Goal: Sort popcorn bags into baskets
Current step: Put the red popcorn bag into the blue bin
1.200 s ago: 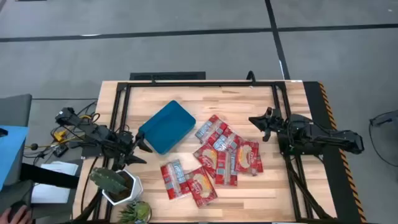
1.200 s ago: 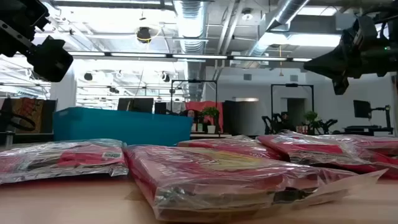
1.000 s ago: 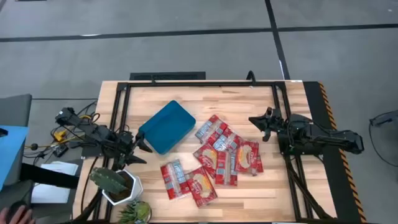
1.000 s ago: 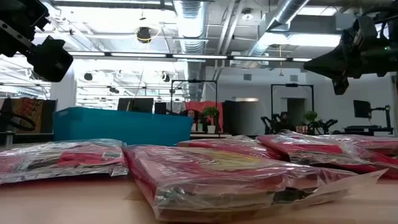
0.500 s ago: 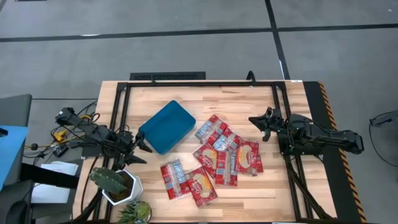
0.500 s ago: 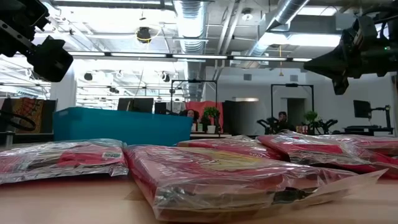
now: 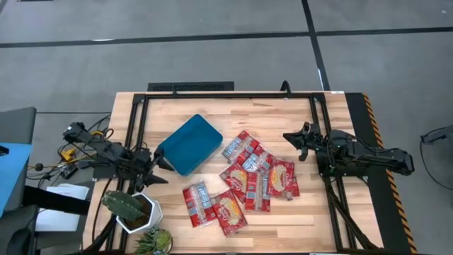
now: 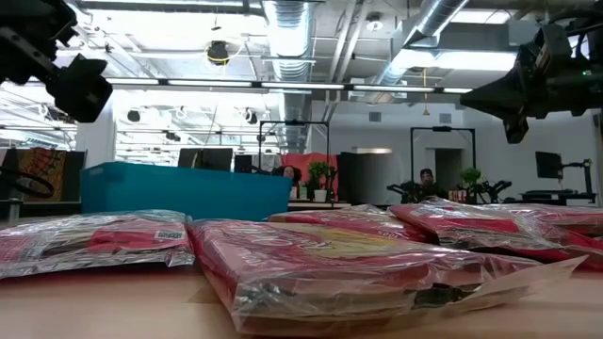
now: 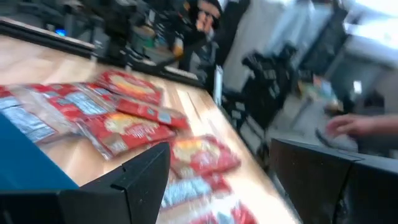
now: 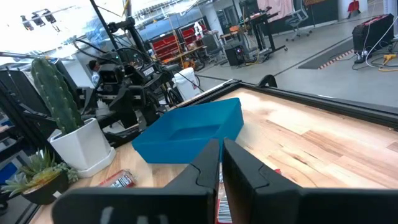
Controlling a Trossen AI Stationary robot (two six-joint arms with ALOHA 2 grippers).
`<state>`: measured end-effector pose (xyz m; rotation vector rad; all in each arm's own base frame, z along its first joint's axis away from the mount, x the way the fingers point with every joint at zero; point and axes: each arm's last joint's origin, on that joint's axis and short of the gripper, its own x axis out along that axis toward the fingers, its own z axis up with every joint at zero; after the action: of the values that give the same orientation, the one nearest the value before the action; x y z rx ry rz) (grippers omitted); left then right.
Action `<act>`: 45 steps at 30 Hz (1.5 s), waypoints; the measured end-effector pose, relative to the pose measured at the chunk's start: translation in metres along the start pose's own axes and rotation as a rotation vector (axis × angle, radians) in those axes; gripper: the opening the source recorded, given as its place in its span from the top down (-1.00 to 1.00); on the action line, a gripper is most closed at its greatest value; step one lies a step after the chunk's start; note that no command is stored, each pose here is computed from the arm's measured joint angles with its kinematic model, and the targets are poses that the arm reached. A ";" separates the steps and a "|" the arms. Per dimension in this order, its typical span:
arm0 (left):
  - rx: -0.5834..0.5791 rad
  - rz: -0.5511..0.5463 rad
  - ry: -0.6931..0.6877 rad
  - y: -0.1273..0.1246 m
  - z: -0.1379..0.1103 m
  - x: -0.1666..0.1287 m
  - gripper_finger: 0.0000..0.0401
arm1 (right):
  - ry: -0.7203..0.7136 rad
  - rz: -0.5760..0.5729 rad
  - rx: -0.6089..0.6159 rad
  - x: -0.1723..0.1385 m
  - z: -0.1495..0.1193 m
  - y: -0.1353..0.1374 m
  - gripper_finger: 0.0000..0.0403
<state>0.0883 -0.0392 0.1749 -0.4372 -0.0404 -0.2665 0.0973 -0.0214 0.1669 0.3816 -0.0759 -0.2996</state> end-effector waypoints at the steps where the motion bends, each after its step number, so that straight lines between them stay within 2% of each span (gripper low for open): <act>1: -0.040 0.020 -0.029 0.000 0.002 0.000 -0.32 | 0.000 0.000 0.000 0.000 0.000 0.000 0.78; 9: -0.226 0.309 -0.246 0.008 0.010 -0.002 -0.32 | 0.000 0.000 0.000 0.000 0.000 0.000 0.78; 12: -0.235 0.365 -0.275 0.009 0.011 -0.003 -0.32 | -0.001 -0.001 0.000 0.000 0.000 0.000 0.78; 17: -0.169 0.437 -0.298 0.011 0.012 -0.004 -0.32 | -0.008 -0.016 0.010 0.000 0.001 -0.001 0.79; 20: -0.212 0.476 -0.336 0.011 0.014 -0.005 -0.32 | -0.009 -0.014 0.115 0.000 0.001 -0.001 0.78; 23: -0.282 0.465 -0.359 0.011 0.015 -0.005 -0.32 | -0.009 -0.012 0.279 0.000 0.001 -0.001 0.78; 26: -0.328 0.477 -0.398 0.011 0.018 -0.006 -0.32 | -0.010 -0.012 0.388 0.000 0.001 -0.001 0.78; 31: -0.528 0.399 -0.487 0.009 0.024 -0.007 -0.32 | -0.017 -0.011 0.435 0.000 0.001 -0.001 0.79; 35: -0.594 0.337 -0.559 0.005 0.032 -0.009 -0.32 | -0.026 -0.015 0.440 0.000 0.003 -0.001 0.78; 38: -0.641 0.232 -0.602 0.001 0.041 -0.011 -0.32 | -0.028 0.008 0.459 -0.001 0.008 0.001 0.77; 41: -0.635 0.185 -0.591 -0.006 0.055 -0.010 -0.32 | -0.043 0.072 0.459 -0.003 0.020 0.007 0.78; 45: -0.527 0.204 -0.491 -0.024 0.087 0.002 -0.32 | -0.041 0.138 0.406 -0.006 0.031 0.013 0.78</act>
<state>0.0850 -0.0240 0.2635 -1.0181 -0.4108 0.0431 0.0911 -0.0187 0.2006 0.7694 -0.2040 -0.1540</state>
